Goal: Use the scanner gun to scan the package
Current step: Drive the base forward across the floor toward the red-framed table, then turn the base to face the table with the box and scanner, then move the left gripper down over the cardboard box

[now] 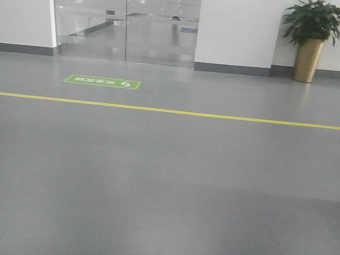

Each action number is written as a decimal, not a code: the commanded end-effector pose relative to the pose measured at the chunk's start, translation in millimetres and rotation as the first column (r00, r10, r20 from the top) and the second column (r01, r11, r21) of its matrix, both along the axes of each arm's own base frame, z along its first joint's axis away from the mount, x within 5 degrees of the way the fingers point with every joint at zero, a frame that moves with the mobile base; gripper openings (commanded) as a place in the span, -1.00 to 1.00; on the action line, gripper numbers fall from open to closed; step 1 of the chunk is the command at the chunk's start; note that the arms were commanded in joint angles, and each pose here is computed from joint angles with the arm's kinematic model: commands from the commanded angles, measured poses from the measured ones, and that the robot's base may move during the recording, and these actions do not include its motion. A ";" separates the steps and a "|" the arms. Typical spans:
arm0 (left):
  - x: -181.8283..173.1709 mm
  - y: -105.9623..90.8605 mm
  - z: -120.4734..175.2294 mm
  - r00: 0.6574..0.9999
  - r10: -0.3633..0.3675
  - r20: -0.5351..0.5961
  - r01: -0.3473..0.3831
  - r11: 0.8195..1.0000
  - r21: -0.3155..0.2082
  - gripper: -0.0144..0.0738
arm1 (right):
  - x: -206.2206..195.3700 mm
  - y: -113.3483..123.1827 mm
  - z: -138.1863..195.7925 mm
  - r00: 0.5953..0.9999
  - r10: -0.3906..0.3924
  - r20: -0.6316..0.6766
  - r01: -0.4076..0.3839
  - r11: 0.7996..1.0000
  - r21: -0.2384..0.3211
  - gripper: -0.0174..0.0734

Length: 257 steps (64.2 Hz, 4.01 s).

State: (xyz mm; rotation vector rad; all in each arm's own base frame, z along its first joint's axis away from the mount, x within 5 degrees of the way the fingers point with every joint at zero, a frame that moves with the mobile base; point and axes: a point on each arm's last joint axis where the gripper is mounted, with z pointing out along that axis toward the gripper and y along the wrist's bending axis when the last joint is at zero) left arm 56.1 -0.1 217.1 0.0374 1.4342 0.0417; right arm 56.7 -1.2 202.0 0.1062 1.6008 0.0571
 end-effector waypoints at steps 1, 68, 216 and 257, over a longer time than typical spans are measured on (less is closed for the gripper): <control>-0.7 -0.4 2.6 1.000 -0.008 0.022 0.008 1.000 -0.008 -0.93 | -0.3 -0.1 2.5 1.000 0.000 0.025 0.000 1.000 -0.001 -0.95; -0.7 -0.4 2.6 1.000 -0.008 0.022 0.008 1.000 -0.008 -0.93 | -0.3 -0.1 2.5 1.000 0.000 0.025 0.000 1.000 -0.001 -0.95; -0.7 -0.4 2.6 1.000 -0.008 0.022 0.008 1.000 -0.008 -0.93 | -0.3 -0.1 2.5 1.000 0.000 0.025 0.000 1.000 -0.001 -0.95; -0.7 -0.4 2.6 1.000 -0.008 0.022 0.008 1.000 -0.008 -0.93 | -0.3 -0.1 2.5 1.000 0.000 0.025 0.000 1.000 -0.001 -0.95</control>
